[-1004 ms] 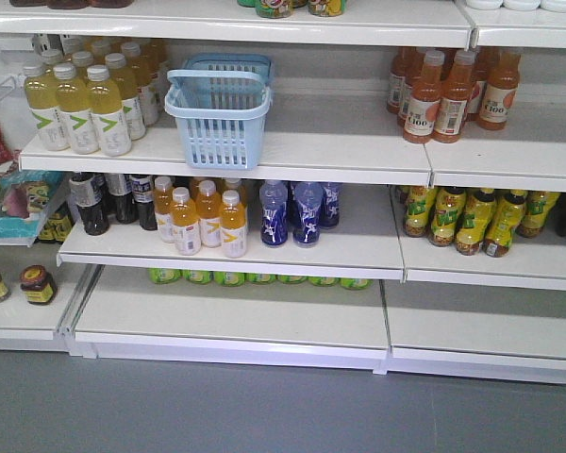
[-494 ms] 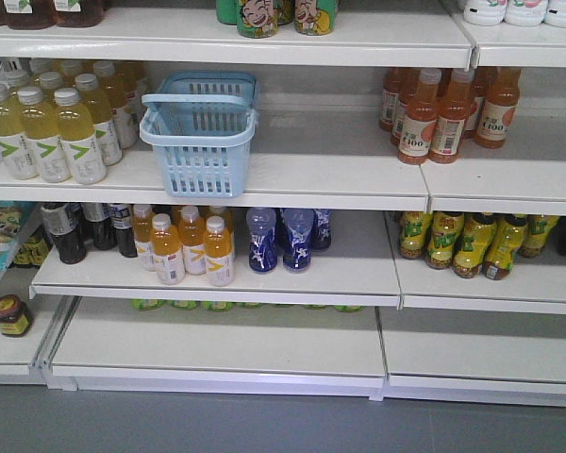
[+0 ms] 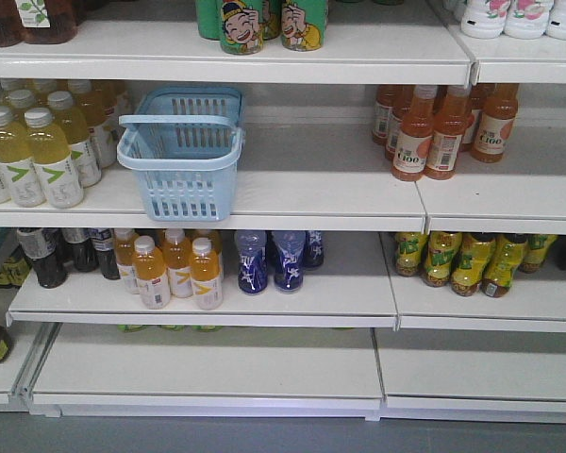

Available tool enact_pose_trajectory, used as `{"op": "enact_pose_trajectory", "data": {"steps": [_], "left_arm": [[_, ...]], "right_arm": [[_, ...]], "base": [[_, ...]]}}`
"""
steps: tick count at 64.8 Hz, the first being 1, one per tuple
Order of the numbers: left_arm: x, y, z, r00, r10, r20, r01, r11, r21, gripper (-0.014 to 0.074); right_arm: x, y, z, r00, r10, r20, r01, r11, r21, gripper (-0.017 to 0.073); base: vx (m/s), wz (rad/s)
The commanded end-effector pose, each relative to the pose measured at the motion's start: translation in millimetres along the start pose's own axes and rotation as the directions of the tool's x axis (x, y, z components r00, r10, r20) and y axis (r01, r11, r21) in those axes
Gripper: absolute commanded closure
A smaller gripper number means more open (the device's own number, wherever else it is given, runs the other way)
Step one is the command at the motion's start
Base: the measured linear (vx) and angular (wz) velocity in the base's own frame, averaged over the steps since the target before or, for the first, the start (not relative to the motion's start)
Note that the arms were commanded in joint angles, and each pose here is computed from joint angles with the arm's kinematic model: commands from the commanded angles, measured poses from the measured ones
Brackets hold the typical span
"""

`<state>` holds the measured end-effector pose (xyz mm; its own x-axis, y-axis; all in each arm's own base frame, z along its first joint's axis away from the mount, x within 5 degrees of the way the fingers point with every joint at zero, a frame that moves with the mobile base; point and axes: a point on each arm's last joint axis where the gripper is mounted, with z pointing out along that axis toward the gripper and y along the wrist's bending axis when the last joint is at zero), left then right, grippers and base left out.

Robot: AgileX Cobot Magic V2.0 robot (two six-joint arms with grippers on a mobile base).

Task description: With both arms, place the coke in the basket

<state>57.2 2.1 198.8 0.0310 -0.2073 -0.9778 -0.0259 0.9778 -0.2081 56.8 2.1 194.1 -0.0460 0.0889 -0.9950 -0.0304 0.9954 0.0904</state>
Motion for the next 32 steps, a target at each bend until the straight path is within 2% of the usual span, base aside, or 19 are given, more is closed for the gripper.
{"op": "enact_pose_trajectory", "data": {"steps": [1,32], "left_arm": [[-5.7,-2.6,-1.6,0.996,-0.004,0.086,0.001,0.999,0.034,0.0600],[-5.7,-2.6,-1.6,0.996,-0.004,0.086,0.001,0.999,0.034,0.0600]], "right_arm": [[-2.8,0.0,-0.8,0.997,-0.011,0.079,0.012,1.000,-0.004,0.0564],[-2.8,0.0,-0.8,0.997,-0.011,0.079,0.012,1.000,-0.004,0.0564]], "base": [[0.10,-0.03],[0.08,-0.03]]}}
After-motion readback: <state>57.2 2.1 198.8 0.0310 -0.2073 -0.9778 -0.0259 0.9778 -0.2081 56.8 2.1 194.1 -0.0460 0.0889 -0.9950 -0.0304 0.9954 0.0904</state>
